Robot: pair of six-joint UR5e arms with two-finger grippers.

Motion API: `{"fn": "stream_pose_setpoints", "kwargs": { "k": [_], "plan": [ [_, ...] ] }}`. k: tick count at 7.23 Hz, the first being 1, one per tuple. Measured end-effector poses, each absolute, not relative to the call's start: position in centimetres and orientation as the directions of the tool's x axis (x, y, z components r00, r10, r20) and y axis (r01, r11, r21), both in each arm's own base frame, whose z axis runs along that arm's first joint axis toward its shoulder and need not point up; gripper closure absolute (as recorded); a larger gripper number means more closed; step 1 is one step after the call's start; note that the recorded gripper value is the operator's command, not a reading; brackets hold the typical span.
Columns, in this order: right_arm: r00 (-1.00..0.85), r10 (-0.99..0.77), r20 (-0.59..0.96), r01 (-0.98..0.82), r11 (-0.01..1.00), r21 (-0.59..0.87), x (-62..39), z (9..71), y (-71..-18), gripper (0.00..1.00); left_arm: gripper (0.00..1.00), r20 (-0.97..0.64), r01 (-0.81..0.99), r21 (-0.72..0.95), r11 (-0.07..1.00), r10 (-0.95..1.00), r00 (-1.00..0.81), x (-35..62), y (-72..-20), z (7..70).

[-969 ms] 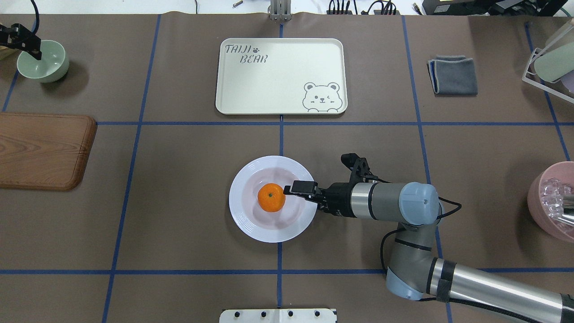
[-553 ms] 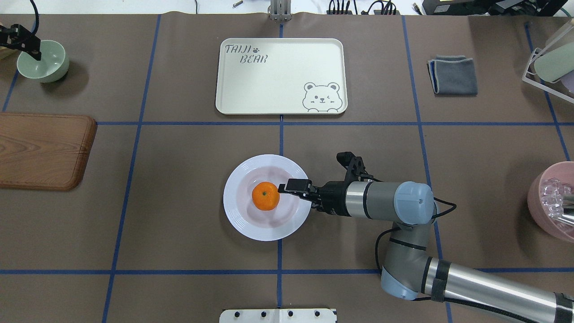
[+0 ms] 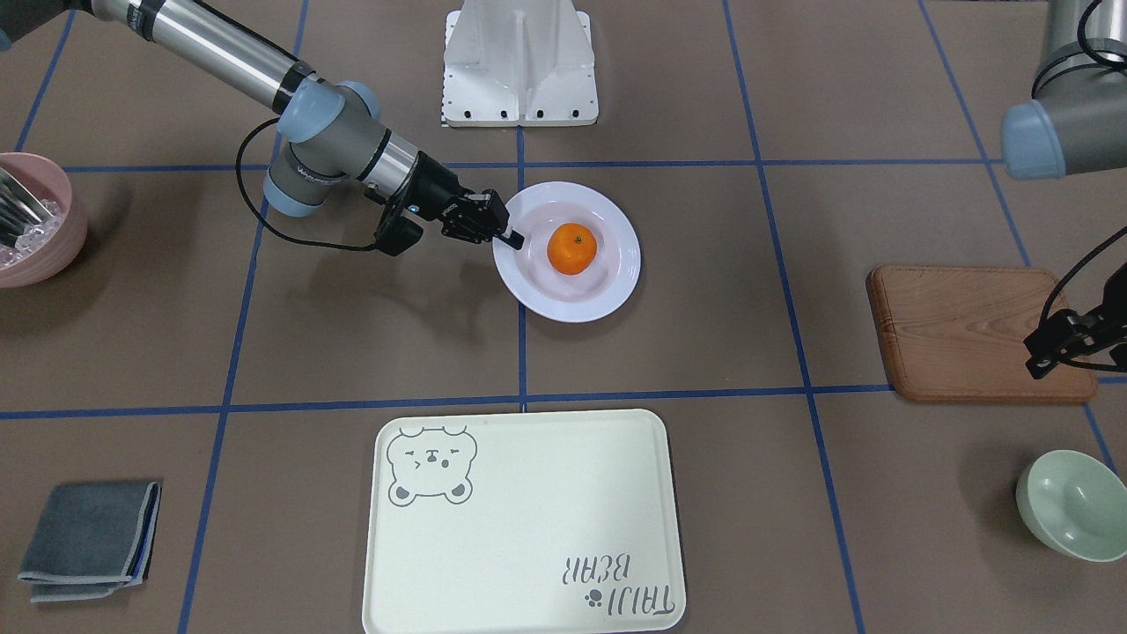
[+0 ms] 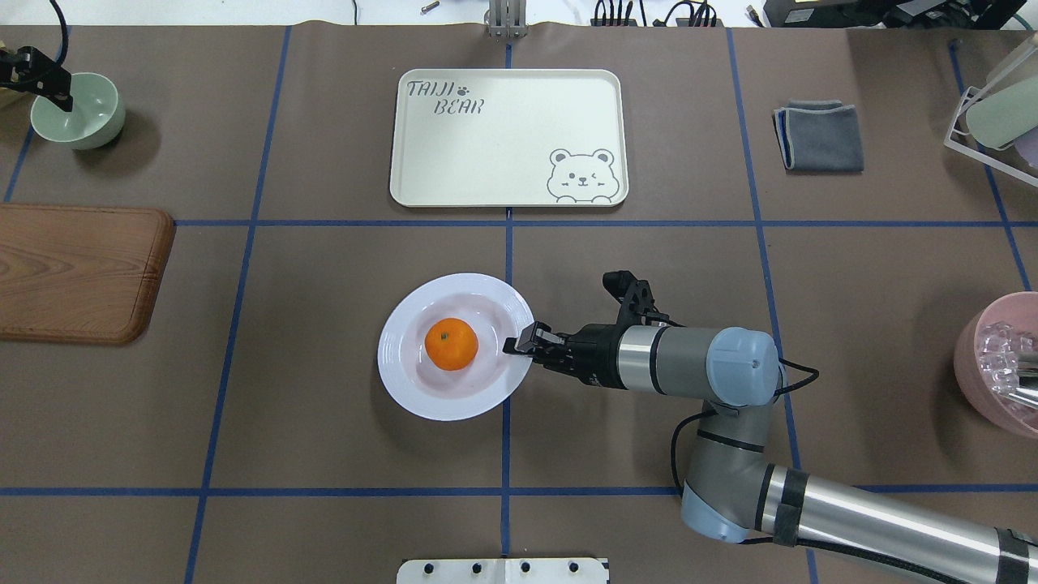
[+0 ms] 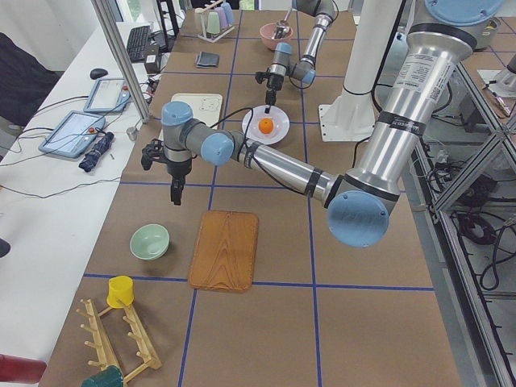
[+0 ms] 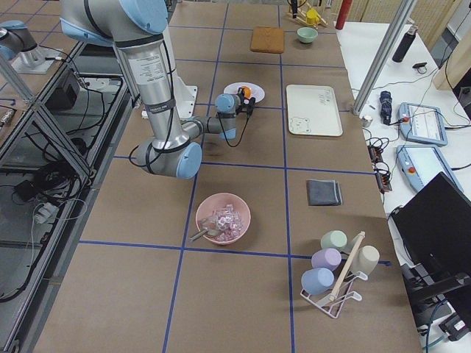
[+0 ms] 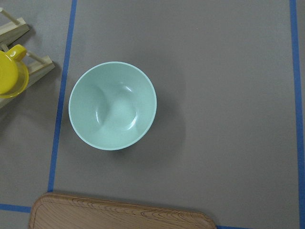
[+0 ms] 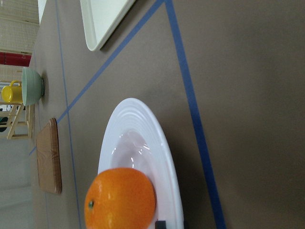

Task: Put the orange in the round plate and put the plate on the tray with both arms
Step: 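Slide the plate with the right gripper onto the cream bear tray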

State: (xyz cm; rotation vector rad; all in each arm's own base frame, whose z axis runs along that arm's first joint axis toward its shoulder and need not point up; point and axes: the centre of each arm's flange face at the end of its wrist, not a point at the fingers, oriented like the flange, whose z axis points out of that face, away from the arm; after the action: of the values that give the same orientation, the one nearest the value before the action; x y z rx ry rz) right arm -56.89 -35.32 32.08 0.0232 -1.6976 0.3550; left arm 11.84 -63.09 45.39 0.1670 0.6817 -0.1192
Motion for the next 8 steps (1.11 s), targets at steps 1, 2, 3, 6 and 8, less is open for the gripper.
{"fn": "stream_pose_setpoints", "kwargs": {
  "k": [1,2,3,6,8],
  "plan": [
    [-0.180,0.204,0.962,-0.215,0.946,-0.241,-56.9,31.4,-35.4,1.00,0.02,-0.635,0.164,0.115,0.980,-0.054,0.770,11.8,-63.0,45.5],
    [-0.210,0.226,0.951,-0.218,0.938,-0.271,-56.7,30.3,-35.5,1.00,0.02,-0.634,0.164,0.113,0.980,-0.056,0.771,11.8,-62.9,45.8],
    [-0.239,0.234,0.942,-0.230,0.929,-0.289,-56.5,29.2,-35.6,1.00,0.02,-0.630,0.166,0.114,0.979,-0.058,0.775,11.7,-62.7,46.3],
    [-0.285,0.221,0.933,-0.399,0.857,-0.325,-56.1,26.4,-38.8,1.00,0.02,-0.617,0.179,0.129,0.975,-0.062,0.785,11.5,-62.7,46.8],
    [-0.217,0.265,0.940,-0.531,0.775,-0.341,-55.3,23.8,-45.0,1.00,0.02,-0.617,0.181,0.131,0.975,-0.063,0.785,11.5,-62.8,46.7]
  ]
}}
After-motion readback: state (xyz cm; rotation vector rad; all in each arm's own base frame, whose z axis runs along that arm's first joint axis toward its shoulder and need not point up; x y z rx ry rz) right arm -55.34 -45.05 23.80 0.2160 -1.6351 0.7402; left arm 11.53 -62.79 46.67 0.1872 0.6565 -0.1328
